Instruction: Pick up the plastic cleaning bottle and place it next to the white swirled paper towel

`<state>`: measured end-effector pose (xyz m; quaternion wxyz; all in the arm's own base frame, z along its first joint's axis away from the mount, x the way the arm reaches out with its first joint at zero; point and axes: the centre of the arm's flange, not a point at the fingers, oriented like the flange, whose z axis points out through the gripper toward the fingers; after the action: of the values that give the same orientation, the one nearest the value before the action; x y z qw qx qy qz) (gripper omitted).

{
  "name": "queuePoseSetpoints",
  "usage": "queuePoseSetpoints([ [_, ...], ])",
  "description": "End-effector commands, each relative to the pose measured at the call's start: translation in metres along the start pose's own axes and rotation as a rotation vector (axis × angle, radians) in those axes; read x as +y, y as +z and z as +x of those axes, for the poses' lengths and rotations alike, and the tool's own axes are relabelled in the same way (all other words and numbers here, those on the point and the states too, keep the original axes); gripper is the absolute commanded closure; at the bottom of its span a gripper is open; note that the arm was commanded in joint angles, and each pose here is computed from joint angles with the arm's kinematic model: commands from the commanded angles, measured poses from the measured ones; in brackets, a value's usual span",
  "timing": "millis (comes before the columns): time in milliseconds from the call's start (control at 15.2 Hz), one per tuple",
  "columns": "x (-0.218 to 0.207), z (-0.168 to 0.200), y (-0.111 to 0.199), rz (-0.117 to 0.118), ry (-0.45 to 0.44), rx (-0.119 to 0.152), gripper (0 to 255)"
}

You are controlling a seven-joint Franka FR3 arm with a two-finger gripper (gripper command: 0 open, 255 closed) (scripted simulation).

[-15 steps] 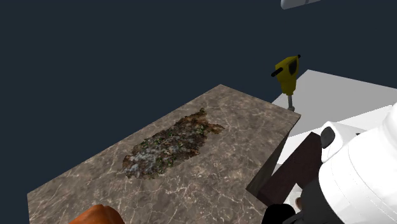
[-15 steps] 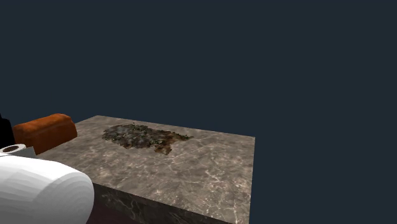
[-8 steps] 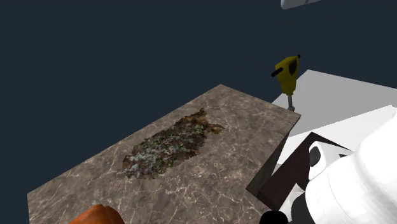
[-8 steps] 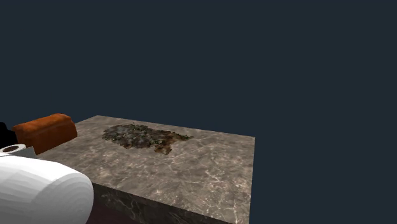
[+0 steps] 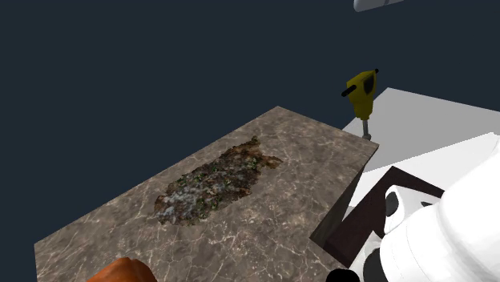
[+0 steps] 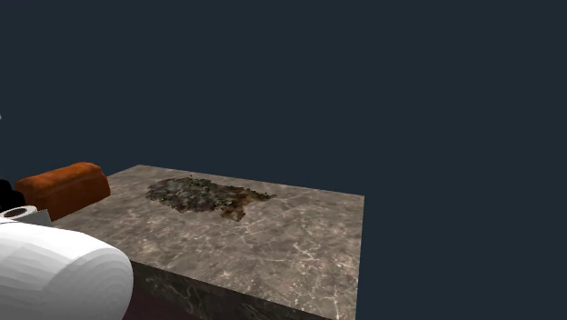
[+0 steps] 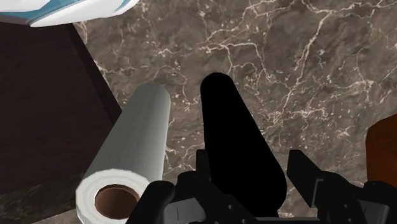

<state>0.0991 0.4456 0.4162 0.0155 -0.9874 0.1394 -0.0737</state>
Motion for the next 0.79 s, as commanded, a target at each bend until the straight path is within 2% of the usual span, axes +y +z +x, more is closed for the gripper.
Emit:
queuePoseSetpoints([
  [0, 0.0, 0.0, 0.0, 0.0, 0.0, 0.0, 255],
  [66, 0.0, 0.0, 0.0, 0.0, 0.0, 0.0, 0],
  [396, 0.0, 0.0, 0.0, 0.0, 0.0, 0.0, 0],
  [660, 0.0, 0.0, -0.05, 0.0, 0.0, 0.0, 0],
  [726, 0.0, 0.0, -0.05, 0.0, 0.0, 0.0, 0],
])
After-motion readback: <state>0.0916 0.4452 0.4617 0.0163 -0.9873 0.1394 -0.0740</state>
